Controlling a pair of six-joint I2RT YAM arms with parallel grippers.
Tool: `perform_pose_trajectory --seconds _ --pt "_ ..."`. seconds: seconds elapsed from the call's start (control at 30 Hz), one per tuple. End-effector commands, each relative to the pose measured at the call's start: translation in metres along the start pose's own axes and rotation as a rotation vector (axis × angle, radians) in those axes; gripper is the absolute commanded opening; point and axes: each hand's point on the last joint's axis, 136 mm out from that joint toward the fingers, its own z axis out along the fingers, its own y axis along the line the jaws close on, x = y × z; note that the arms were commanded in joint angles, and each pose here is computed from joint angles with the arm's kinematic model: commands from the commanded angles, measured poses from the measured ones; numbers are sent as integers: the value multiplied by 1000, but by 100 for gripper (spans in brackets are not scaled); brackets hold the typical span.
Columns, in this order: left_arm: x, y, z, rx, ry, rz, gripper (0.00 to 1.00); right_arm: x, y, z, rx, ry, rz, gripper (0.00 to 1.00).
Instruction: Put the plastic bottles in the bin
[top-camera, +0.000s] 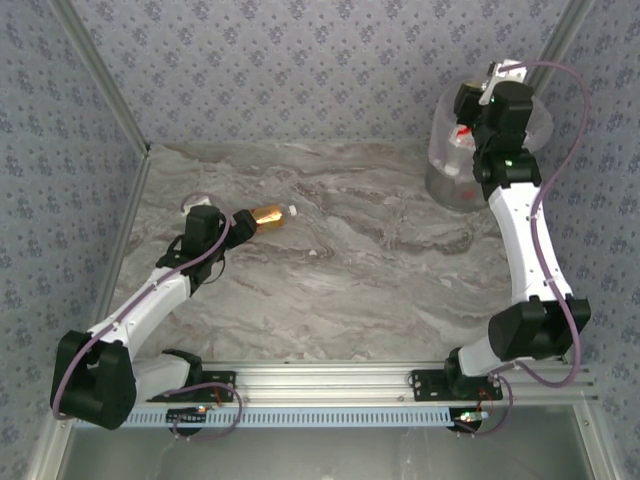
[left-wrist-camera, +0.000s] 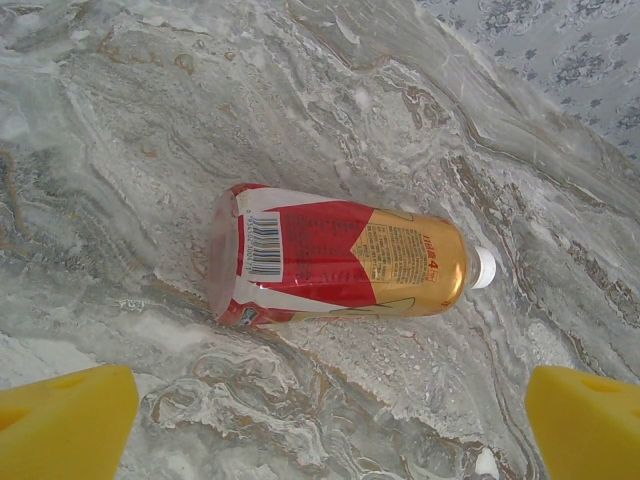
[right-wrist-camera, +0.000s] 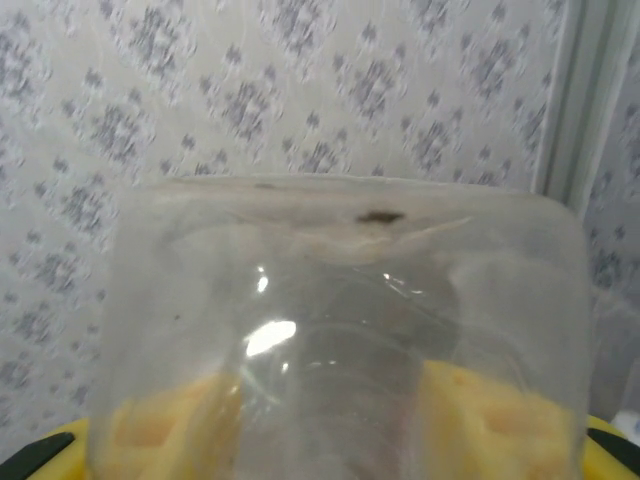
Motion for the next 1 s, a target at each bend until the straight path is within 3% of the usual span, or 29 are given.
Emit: perform_pose_trajectory --seconds 0.0,0.4,0.67,0.97 --pt "-13 -7 -8 22 -34 -15 99 -41 -22 10 100 -135 -69 48" --pt "-12 -1 -14 8 -46 -13 99 -53 -54 59 278 -244 -126 51" --pt "-11 0 -13 2 -44 -12 99 -4 -59 89 289 -144 -114 54" --pt "-12 -1 -11 4 -40 -7 100 74 -65 113 274 124 -31 64"
